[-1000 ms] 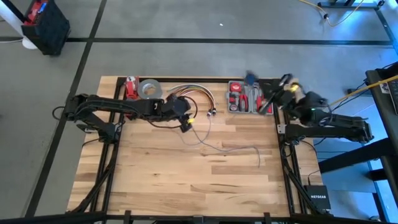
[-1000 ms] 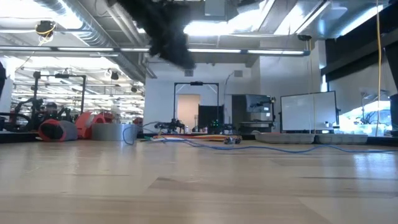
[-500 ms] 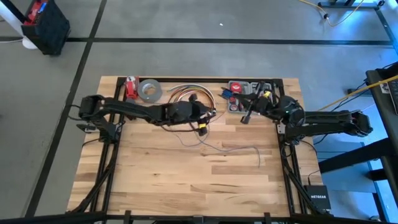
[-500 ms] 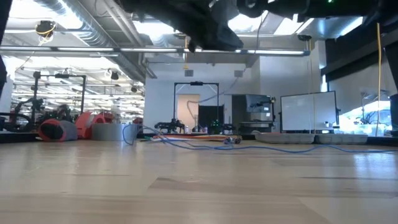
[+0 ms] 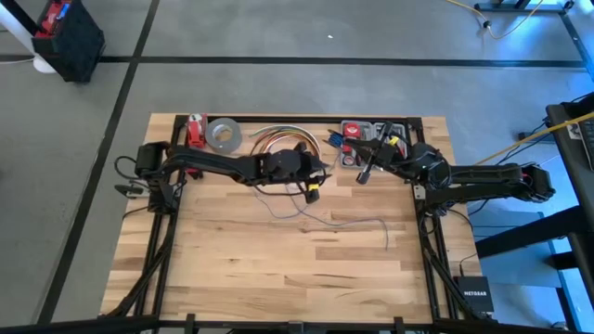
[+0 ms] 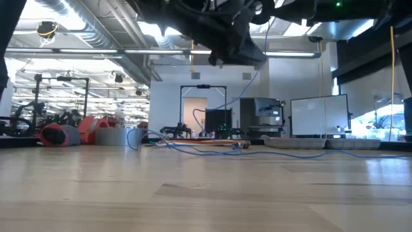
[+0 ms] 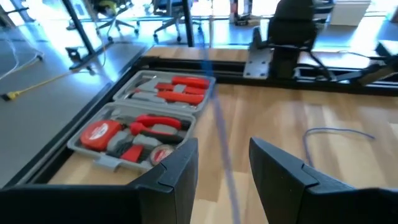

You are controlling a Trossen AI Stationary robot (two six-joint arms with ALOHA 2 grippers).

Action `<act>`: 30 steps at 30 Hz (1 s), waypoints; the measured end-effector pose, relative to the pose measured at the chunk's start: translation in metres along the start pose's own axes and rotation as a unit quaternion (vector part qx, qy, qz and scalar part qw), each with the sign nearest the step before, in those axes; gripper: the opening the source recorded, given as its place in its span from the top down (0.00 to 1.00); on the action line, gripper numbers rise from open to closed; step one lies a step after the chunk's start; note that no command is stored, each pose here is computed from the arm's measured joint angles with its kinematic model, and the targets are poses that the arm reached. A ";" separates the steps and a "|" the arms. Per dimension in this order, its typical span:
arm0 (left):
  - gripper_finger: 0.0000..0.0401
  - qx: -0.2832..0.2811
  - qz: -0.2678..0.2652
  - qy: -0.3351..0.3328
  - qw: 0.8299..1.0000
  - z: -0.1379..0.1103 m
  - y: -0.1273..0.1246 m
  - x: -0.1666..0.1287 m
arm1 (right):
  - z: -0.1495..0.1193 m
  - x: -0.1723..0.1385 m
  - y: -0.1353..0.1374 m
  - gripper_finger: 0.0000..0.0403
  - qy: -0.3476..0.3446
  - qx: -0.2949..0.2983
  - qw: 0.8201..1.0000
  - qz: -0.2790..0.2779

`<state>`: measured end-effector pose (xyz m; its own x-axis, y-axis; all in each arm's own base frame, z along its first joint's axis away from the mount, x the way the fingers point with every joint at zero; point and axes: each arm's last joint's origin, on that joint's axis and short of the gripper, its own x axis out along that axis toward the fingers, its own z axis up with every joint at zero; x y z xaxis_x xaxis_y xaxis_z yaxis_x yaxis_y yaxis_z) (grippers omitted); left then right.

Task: Coil cords
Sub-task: Coil the blue wire on the black spool

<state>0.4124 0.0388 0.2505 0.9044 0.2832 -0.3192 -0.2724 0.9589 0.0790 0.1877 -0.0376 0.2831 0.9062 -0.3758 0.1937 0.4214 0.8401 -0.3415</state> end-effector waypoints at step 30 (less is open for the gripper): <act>0.99 0.063 0.162 0.036 0.984 0.056 0.049 -0.073 | -0.003 -0.001 0.004 0.99 0.007 -0.003 0.998 0.055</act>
<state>0.3518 0.0662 0.3306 0.7498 0.5776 -0.3228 -0.4966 0.8136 0.3023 0.1889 -0.0349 0.2783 0.9477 -0.2857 0.1424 0.3186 0.8743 -0.3662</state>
